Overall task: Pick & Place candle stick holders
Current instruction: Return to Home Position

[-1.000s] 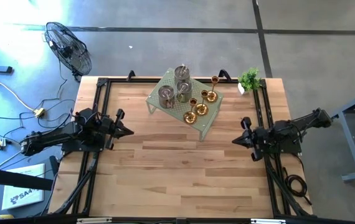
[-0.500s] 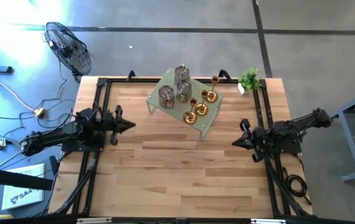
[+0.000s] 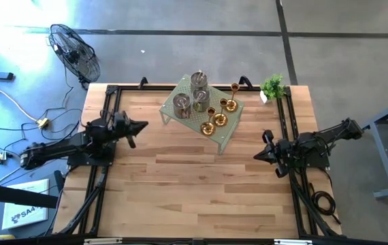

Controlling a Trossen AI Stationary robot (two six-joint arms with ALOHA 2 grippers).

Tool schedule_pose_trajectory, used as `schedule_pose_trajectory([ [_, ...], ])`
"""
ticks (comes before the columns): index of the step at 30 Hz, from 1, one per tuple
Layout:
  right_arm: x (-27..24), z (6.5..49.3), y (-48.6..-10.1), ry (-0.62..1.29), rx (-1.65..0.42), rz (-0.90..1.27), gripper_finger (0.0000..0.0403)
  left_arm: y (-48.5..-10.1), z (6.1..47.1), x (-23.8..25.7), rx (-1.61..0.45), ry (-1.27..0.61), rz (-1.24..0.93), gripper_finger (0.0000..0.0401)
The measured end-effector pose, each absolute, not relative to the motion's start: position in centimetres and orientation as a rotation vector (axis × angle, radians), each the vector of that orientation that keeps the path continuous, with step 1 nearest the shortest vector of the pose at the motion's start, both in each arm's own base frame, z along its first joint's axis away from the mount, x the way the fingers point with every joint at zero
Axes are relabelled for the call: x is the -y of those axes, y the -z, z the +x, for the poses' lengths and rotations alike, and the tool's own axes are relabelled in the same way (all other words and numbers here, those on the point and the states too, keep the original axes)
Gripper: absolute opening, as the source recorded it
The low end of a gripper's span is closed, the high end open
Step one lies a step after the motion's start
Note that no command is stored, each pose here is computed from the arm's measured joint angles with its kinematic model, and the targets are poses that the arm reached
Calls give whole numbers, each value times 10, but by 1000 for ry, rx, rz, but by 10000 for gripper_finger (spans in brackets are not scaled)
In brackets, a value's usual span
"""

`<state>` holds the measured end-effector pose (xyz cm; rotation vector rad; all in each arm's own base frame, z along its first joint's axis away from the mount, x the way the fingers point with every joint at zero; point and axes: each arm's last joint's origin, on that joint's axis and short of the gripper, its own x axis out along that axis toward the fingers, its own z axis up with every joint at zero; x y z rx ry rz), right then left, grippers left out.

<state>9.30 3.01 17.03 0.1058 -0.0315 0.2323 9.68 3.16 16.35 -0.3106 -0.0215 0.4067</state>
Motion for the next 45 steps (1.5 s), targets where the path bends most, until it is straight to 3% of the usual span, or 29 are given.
schedule_pose_trajectory([
  [18, -30, 93, -170, -232, 32, 99, 8, -157, 101, -29, -77, -282, -336, 1],
  [29, -30, 93, -170, -232, 32, 98, 7, -168, 94, -25, 63, -249, -315, 1],
  [45, -30, 93, -170, -232, 32, 98, 5, -167, 95, -25, 49, -249, -317, 1],
])
